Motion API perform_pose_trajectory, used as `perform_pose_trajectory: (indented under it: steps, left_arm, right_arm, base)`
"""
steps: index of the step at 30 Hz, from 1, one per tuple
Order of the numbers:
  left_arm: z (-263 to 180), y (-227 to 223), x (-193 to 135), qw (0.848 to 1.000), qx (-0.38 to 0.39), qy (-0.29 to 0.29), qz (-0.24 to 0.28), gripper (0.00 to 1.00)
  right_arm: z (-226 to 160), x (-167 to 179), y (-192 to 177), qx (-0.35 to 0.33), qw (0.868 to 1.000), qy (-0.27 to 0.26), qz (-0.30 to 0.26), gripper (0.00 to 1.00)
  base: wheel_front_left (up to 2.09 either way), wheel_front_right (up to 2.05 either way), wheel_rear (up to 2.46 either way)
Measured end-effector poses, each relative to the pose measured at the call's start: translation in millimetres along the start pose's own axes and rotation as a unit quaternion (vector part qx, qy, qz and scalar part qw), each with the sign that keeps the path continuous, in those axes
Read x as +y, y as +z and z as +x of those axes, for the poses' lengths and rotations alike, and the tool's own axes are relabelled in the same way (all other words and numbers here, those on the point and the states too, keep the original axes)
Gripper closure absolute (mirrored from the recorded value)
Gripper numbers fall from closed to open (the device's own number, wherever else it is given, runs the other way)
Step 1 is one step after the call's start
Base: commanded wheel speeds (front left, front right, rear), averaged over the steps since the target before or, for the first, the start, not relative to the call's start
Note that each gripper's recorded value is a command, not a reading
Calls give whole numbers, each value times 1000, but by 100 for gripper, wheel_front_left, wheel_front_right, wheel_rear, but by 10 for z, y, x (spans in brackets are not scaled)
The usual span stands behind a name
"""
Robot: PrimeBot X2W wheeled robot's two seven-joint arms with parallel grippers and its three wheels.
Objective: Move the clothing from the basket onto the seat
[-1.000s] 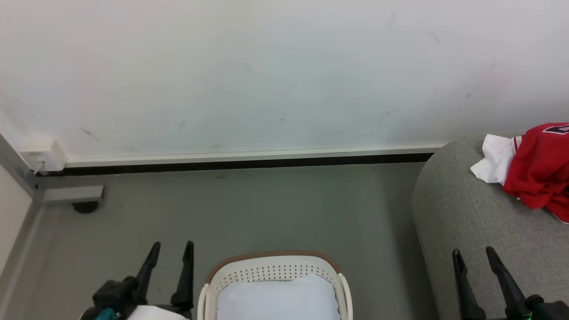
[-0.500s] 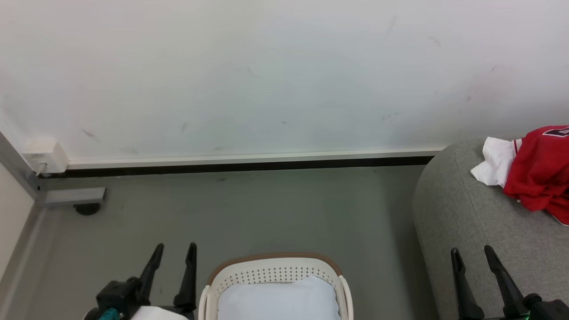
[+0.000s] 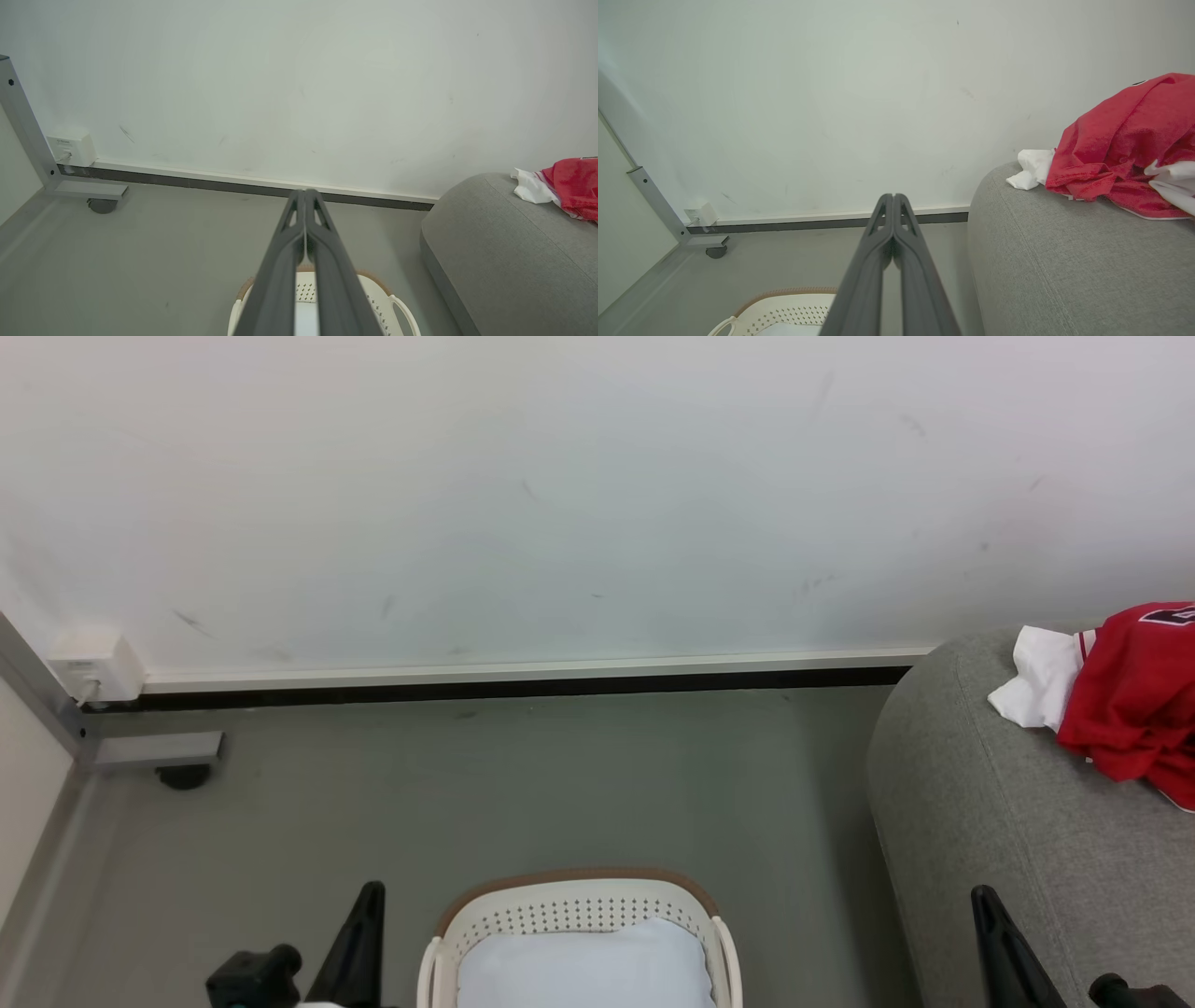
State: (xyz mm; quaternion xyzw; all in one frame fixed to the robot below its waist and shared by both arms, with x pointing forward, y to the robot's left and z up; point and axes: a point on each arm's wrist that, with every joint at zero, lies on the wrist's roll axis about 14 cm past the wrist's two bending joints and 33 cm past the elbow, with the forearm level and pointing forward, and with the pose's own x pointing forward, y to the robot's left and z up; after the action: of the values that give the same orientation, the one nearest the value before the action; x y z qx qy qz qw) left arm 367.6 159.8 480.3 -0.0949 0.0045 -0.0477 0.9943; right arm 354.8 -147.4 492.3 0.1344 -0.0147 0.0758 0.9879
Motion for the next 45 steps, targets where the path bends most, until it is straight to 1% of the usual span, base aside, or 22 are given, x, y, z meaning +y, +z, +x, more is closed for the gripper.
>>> perform_pose_trajectory:
  steps: [8,19,34,45]
  left_arm:
    - [3,-11,87,997,8,23,-70,100]
    - [15,7,178,986,8,46,-161,100]
    - [30,28,263,960,5,65,-272,100]
    - [56,63,290,939,1,68,-337,100]
  right_arm:
    - [-1,-92,-22,7,997,-24,70,100]
    - [42,-191,10,5,987,-47,154,100]
    - [75,-300,24,3,964,-70,256,100]
    - [112,-348,53,-2,945,-77,318,100]
  base:
    - [0,0,0]
    - [0,0,0]
    - [0,0,0]
    - [0,0,0]
